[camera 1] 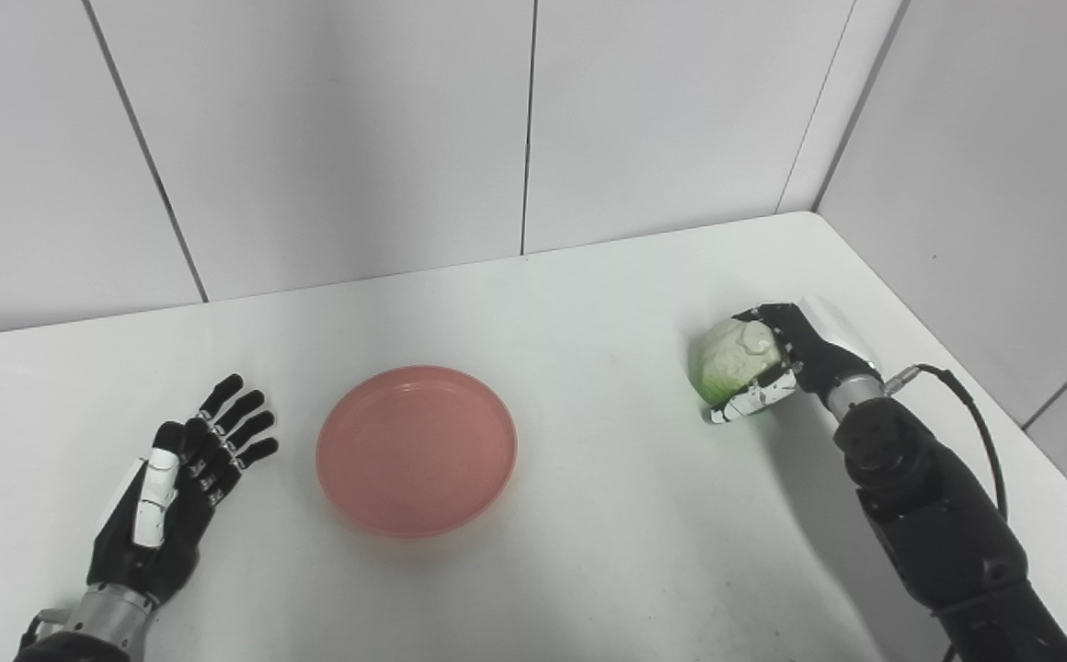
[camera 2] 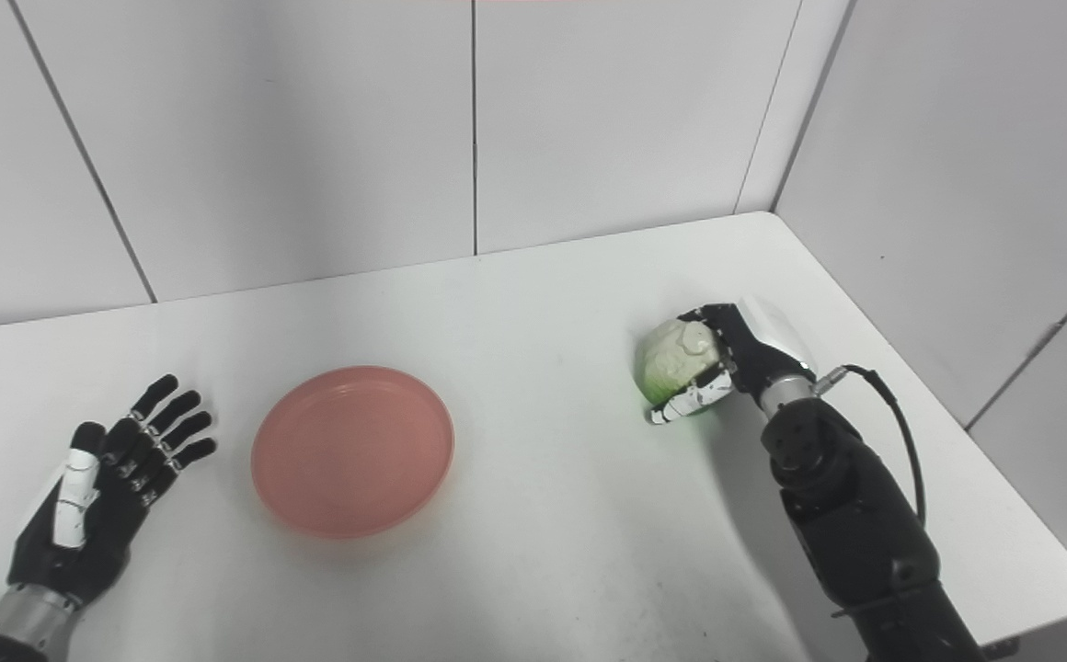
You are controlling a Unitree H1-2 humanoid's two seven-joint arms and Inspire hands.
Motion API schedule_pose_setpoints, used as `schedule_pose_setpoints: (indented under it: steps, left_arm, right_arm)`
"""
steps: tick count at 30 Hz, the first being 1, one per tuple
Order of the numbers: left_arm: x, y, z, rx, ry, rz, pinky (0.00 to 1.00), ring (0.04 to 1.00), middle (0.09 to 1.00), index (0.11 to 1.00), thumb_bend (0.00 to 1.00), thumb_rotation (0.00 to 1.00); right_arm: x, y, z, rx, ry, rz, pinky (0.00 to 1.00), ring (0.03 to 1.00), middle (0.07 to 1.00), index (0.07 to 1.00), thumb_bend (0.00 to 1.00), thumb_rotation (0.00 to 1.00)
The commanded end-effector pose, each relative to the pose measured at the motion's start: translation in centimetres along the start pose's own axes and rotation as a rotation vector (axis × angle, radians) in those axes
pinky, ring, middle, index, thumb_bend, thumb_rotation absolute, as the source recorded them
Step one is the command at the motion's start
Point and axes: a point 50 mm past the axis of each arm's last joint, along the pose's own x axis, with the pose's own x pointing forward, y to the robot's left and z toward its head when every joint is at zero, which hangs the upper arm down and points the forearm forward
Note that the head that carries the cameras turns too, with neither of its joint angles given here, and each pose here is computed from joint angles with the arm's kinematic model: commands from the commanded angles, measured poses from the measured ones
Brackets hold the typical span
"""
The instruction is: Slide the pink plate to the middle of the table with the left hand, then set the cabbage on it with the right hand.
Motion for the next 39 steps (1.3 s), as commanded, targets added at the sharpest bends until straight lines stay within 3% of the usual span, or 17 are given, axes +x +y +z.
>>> schedule_pose_setpoints:
  steps: [1, 16, 20, 28, 39]
  left_arm:
    - [-1.9, 0.3, -2.7, -0.043, 0.146, 0.032, 0.85, 0.898, 0.919, 0.914, 0.82, 0.92]
    - [-1.8, -0.3, -2.9, -0.032, 0.147, 0.028, 0.85, 0.902, 0.924, 0.919, 0.82, 0.93]
    - [-1.7, -0.9, -3.0, -0.031, 0.150, 0.032, 0.86, 0.910, 0.929, 0.924, 0.83, 0.93]
    - [-1.2, -2.6, -2.8, -0.038, 0.148, 0.038, 0.88, 0.912, 0.925, 0.925, 0.82, 0.93]
    - [-0.1, -5.4, -2.4, -0.004, 0.161, 0.030, 0.94, 0.936, 0.941, 0.943, 0.82, 0.98]
  right_arm:
    - [0.4, -1.0, 0.8, -0.010, -0.047, -0.038, 0.38, 0.422, 0.468, 0.494, 0.53, 0.00]
    - [0.1, -1.8, 1.7, -0.027, -0.062, -0.047, 0.38, 0.429, 0.475, 0.492, 0.53, 0.00]
    - [-0.4, -3.0, 3.8, -0.039, -0.091, -0.047, 0.37, 0.430, 0.471, 0.494, 0.53, 0.00]
    - [-1.8, -5.2, 8.4, -0.050, -0.226, -0.067, 0.39, 0.443, 0.486, 0.481, 0.53, 0.00]
    - [-2.3, -5.1, 14.6, -0.109, -0.388, -0.055, 0.37, 0.424, 0.474, 0.490, 0.53, 0.00]
